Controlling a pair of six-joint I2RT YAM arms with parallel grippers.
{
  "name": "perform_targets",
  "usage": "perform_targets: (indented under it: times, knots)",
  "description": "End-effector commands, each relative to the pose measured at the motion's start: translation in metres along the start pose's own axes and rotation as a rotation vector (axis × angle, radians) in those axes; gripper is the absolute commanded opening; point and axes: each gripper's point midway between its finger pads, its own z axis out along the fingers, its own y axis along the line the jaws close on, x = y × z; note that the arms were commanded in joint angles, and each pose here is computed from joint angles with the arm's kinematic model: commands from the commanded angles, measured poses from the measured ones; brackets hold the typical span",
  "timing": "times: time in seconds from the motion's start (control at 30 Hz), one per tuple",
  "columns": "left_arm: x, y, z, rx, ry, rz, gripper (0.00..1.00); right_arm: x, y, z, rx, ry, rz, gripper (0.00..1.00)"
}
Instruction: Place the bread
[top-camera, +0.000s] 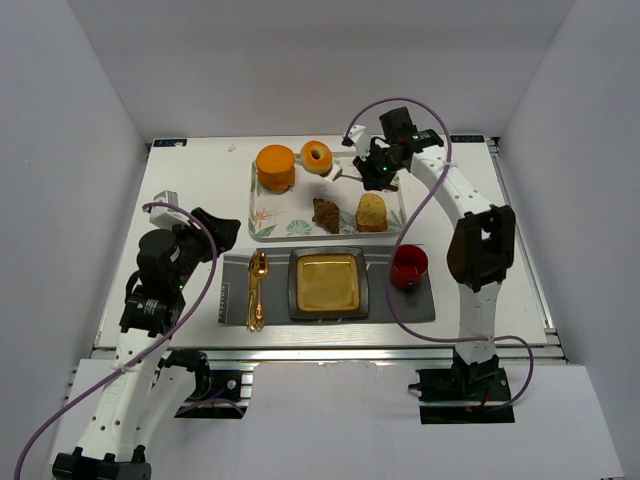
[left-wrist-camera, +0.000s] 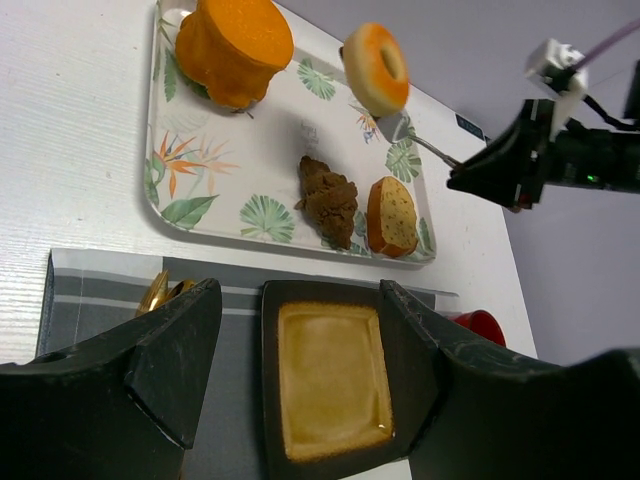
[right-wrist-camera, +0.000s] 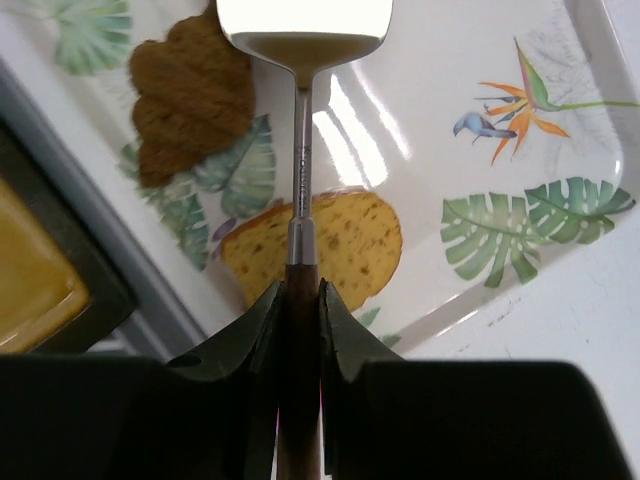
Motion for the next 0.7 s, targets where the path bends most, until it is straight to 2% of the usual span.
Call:
perform_targets:
  times: [0.0, 0.4, 0.67]
  knots:
    - [-0.013, -0.012, -0.004, 0.039, -0.037, -0.003, 0.73, -0.021, 0.024, -0.033, -0.033, -0.088, -0.071, 0.0]
    - [-0.008, -0.008, -0.009, 0.037, -0.045, -0.015, 0.73, 0.033, 0.133, -0.06, -0.126, -0.039, -0.247, 0.0]
    - [-0.006, -0.007, -0.009, 0.039, -0.045, -0.011, 0.73, 0.071, 0.172, -0.063, -0.154, 0.041, -0.328, 0.0]
